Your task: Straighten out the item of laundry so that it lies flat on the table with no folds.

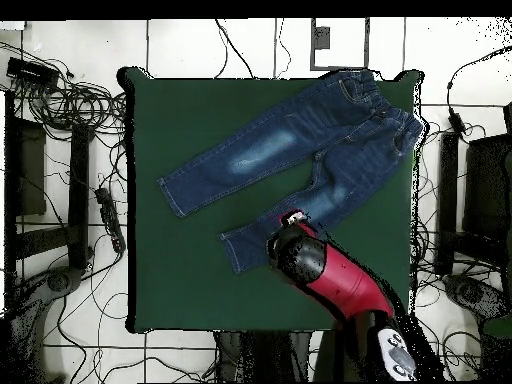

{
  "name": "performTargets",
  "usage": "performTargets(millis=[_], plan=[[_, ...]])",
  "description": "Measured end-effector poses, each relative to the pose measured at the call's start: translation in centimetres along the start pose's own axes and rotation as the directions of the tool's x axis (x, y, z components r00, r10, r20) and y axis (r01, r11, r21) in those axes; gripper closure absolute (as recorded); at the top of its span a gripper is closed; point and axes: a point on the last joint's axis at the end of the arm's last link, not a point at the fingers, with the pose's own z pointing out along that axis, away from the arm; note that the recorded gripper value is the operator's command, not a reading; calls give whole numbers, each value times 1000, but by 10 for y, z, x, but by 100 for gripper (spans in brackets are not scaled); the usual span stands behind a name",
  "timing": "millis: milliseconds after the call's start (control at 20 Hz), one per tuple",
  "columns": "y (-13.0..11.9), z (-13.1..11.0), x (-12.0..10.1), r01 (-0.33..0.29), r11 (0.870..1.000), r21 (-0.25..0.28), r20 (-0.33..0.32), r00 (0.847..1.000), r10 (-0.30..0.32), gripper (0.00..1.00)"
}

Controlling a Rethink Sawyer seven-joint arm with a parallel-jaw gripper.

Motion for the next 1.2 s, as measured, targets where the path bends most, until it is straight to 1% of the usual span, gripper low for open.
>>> performTargets(millis=[100,250,400,650,1000,1050,1150,1200], plan=[[-14,-3,-7,37,999,18,-16,999,-37,0],[-27,-5,-13,62,997,39,-33,998,-61,0],[-38,-7,-19,90,995,50,-35,995,-88,0],[-41,-5,-16,113,992,54,-38,993,-111,0],[-28,-5,6,156,987,36,-25,988,-155,0],[-24,-5,15,172,985,29,-19,985,-171,0],[-23,-5,18,177,984,26,-18,984,-176,0],[-20,-4,25,182,983,20,-17,983,-182,0]])
